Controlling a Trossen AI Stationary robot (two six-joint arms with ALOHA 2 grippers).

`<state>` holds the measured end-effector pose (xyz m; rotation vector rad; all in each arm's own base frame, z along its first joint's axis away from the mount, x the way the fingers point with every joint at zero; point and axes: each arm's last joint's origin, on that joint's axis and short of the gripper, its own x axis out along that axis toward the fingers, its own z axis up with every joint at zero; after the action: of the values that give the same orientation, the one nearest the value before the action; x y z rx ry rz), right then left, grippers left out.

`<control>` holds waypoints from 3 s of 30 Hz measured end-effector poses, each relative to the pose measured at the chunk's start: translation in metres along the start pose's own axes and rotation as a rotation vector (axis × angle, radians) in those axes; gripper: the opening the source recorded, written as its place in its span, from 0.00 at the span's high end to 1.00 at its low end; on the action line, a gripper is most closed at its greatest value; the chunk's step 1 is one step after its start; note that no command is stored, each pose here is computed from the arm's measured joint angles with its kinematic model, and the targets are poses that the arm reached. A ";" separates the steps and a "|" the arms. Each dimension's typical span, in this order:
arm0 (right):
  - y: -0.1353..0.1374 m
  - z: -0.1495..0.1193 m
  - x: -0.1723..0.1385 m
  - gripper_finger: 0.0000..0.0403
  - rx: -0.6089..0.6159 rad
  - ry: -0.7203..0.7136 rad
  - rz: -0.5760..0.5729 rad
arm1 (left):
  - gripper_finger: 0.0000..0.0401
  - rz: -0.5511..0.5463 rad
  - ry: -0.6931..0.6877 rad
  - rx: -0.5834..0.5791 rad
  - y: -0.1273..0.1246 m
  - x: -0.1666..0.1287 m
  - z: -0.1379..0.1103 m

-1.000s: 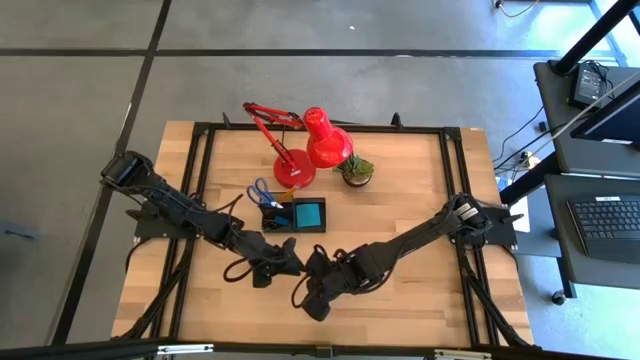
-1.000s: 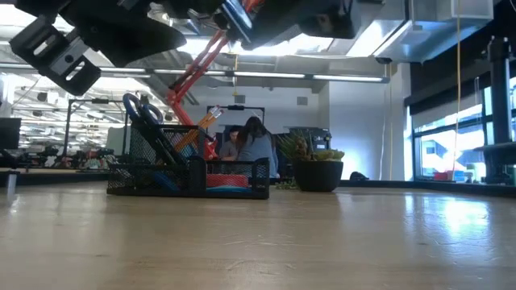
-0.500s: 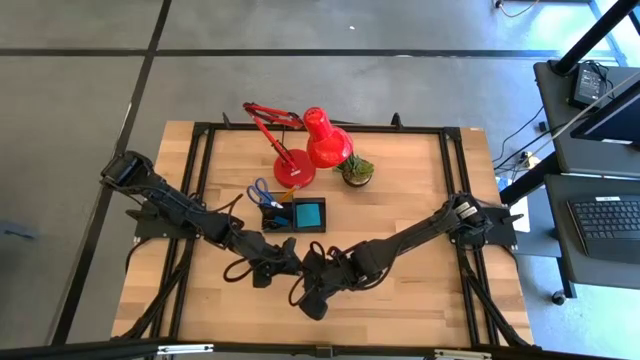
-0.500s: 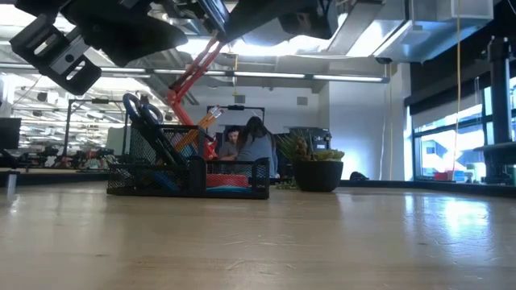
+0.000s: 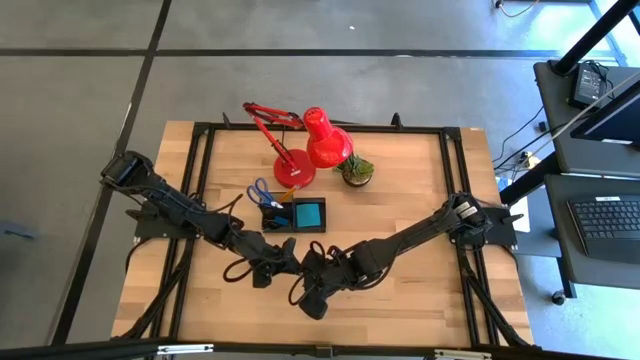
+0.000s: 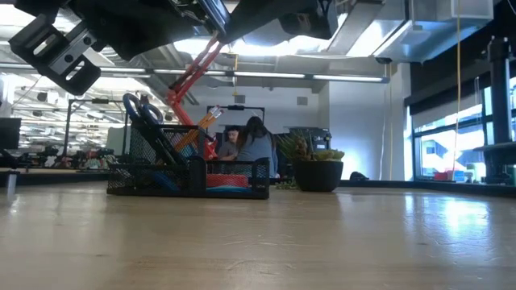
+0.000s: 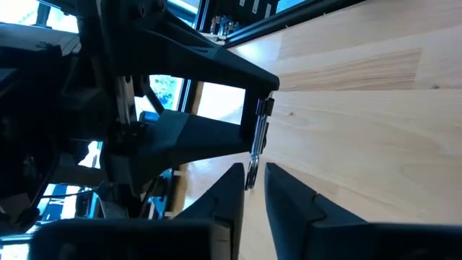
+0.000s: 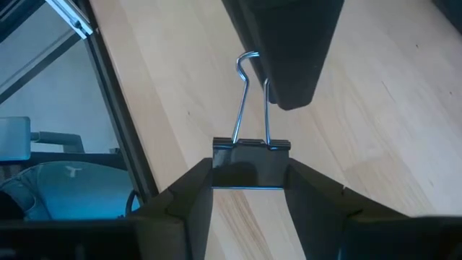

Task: Pick and place office supplies into organizer
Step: Put the black binder clip into the black desk organizer

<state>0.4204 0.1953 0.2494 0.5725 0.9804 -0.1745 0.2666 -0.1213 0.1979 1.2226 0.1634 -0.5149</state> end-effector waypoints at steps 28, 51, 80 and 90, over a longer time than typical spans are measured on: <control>0.000 0.000 0.000 0.60 0.007 -0.002 -0.003 | 0.84 -0.011 -0.010 -0.034 -0.006 -0.002 0.011; 0.000 0.000 0.000 0.60 0.005 0.001 -0.001 | 0.98 0.021 0.026 -0.043 -0.005 -0.002 0.010; -0.026 -0.019 -0.006 0.38 -0.100 0.230 -0.251 | 0.99 0.124 0.535 -0.603 0.000 -0.019 -0.025; -0.033 -0.028 -0.015 0.38 -0.173 0.223 -0.412 | 0.99 -0.016 0.709 -1.050 -0.001 -0.038 -0.061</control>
<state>0.3785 0.1804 0.2376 0.2283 1.3115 -0.3941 0.2422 -0.0544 0.1905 0.3131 0.9203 0.0553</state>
